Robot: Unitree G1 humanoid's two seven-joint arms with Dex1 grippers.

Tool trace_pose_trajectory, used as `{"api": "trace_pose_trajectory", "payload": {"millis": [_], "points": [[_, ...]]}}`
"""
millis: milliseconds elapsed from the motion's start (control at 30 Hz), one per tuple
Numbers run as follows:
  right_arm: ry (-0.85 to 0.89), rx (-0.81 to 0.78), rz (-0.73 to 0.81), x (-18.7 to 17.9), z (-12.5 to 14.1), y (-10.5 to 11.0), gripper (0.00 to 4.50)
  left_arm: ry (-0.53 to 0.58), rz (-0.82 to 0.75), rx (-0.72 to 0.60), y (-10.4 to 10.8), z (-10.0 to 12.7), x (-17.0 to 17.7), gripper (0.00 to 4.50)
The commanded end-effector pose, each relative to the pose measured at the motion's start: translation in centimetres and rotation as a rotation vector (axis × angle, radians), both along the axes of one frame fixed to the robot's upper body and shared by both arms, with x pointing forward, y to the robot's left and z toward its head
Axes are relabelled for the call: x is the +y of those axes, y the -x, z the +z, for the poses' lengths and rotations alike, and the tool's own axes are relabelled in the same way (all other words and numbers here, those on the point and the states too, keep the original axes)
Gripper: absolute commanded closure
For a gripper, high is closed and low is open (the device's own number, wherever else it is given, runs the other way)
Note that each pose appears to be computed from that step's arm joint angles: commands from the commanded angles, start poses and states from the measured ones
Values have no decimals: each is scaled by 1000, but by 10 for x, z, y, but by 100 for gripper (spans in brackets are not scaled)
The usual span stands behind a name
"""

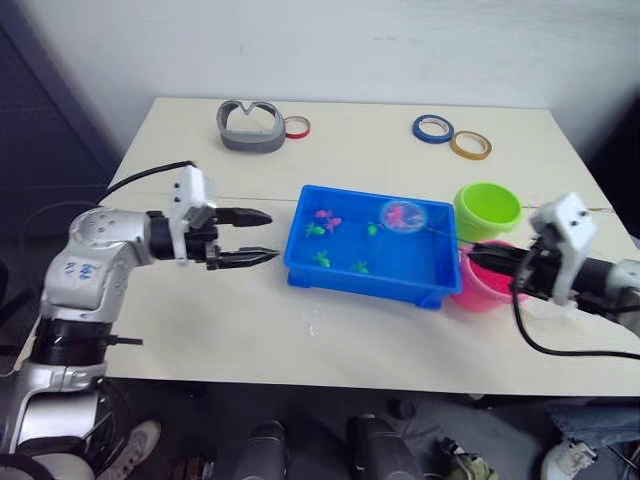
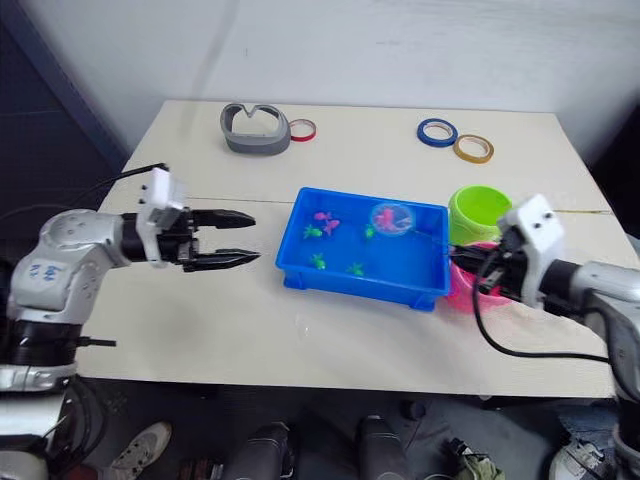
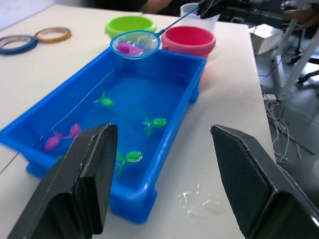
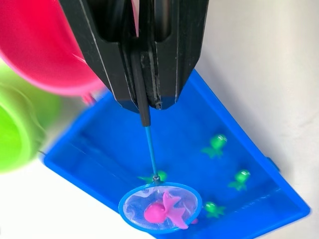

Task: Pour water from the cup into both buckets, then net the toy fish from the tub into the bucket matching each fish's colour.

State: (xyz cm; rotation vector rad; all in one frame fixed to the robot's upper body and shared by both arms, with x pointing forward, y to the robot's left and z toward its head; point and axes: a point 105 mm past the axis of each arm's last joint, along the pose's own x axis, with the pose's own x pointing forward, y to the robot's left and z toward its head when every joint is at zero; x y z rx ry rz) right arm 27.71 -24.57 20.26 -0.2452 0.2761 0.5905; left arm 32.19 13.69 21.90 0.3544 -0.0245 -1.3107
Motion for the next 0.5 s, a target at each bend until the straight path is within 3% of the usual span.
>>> {"api": "trace_pose_trajectory", "payload": {"millis": [33, 300, 500], "points": [[32, -91, -89, -27, 25, 20, 450, -1, -48, -43, -2, 9, -7, 121], [101, -55, -304, -76, 15, 64, 450, -8, -99, -34, -10, 7, -15, 121], [232, -47, -324, -76, 2, 66, 450, -4, -128, -46, -17, 9, -24, 121]]}}
